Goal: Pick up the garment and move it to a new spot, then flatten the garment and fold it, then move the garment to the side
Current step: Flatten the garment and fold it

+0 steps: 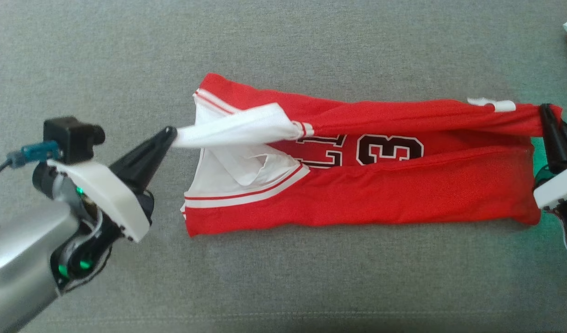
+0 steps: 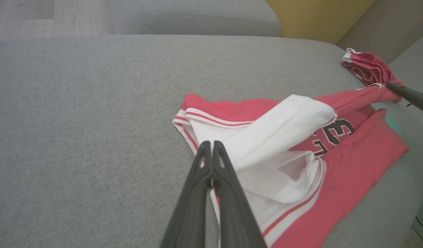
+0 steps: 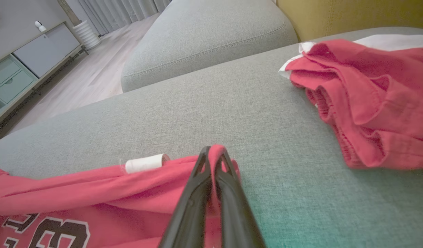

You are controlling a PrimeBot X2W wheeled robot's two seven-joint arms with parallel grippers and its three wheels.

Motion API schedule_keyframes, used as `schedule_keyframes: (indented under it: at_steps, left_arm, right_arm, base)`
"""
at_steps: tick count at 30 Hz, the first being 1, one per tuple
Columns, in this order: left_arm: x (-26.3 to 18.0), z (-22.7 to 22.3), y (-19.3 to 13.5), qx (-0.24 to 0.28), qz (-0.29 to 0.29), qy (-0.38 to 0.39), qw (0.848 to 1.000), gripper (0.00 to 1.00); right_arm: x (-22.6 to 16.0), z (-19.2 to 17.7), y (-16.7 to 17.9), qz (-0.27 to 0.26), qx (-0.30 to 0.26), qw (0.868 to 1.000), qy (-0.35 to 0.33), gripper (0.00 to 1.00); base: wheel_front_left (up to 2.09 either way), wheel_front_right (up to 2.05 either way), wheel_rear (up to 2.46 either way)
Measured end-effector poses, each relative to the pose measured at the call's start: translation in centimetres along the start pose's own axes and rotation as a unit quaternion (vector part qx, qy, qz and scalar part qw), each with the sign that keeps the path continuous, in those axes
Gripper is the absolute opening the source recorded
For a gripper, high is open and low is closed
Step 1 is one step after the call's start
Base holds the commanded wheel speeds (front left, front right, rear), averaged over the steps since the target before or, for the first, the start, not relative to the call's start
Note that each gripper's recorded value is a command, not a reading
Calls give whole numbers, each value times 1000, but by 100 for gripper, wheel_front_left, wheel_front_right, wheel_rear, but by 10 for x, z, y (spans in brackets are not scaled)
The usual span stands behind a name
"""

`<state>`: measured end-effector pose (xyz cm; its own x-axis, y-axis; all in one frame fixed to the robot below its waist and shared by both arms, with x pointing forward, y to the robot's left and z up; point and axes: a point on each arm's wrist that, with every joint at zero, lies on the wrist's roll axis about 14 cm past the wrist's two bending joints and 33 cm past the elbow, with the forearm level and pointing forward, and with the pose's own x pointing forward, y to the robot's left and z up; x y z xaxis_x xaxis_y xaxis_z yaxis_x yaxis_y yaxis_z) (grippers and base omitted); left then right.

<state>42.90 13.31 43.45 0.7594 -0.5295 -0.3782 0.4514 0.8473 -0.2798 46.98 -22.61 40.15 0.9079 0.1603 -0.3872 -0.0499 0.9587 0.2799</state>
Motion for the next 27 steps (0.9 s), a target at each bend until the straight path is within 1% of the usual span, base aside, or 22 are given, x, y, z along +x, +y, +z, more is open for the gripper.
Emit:
schedule_keyframes:
  at_steps: [5,10,11,12,13,14,15,16,17,18,22,27]
  left_arm:
    - [-5,-13,-3,-13,1,14,1000,0]
    - [-8,-16,-4,-19,6,17,1000,0]
    - [-9,-16,-4,-19,8,17,1000,0]
    - [-10,-17,-4,-19,9,17,1000,0]
    - [-11,-17,-5,-20,9,18,1000,0]
    - [-13,-18,-6,-21,11,18,1000,0]
    - [-15,-20,-6,-21,14,20,999,0]
    - [-17,-23,-8,-23,14,22,999,20]
    - [-19,-27,-9,-27,17,26,999,63]
    - [-22,-32,-8,-30,25,31,999,100]
    - [-31,-45,-8,-29,45,44,998,100]
    - [-36,-43,-18,-39,60,22,997,100]
  right_arm:
    - [-1,-4,-1,-3,1,1000,3,0]
    - [-2,-1,1,-1,1,1000,-1,0]
    - [-3,0,2,-2,4,1000,-4,15]
    - [-4,0,1,-2,7,1000,-5,46]
    - [-7,0,1,-3,9,1000,-6,84]
    - [-12,-2,-1,-6,13,1000,-6,98]
    - [-17,-5,-4,-10,18,1000,-6,100]
    - [-24,-8,-7,-16,25,1000,-4,100]
    - [-31,-12,-12,-24,32,999,-3,100]
    - [-38,-16,-16,-32,35,999,-1,100]
    - [-64,-20,-25,-54,50,997,-17,100]
    - [-84,-14,-22,-65,54,995,-47,100]
  base:
    - [0,0,0]
    - [0,0,0]
    - [0,0,0]
    - [0,0,0]
    - [0,0,0]
    - [0,0,0]
    - [0,0,0]
    - [0,0,0]
    - [0,0,0]
    - [0,0,0]
    - [0,0,0]
    - [0,0,0]
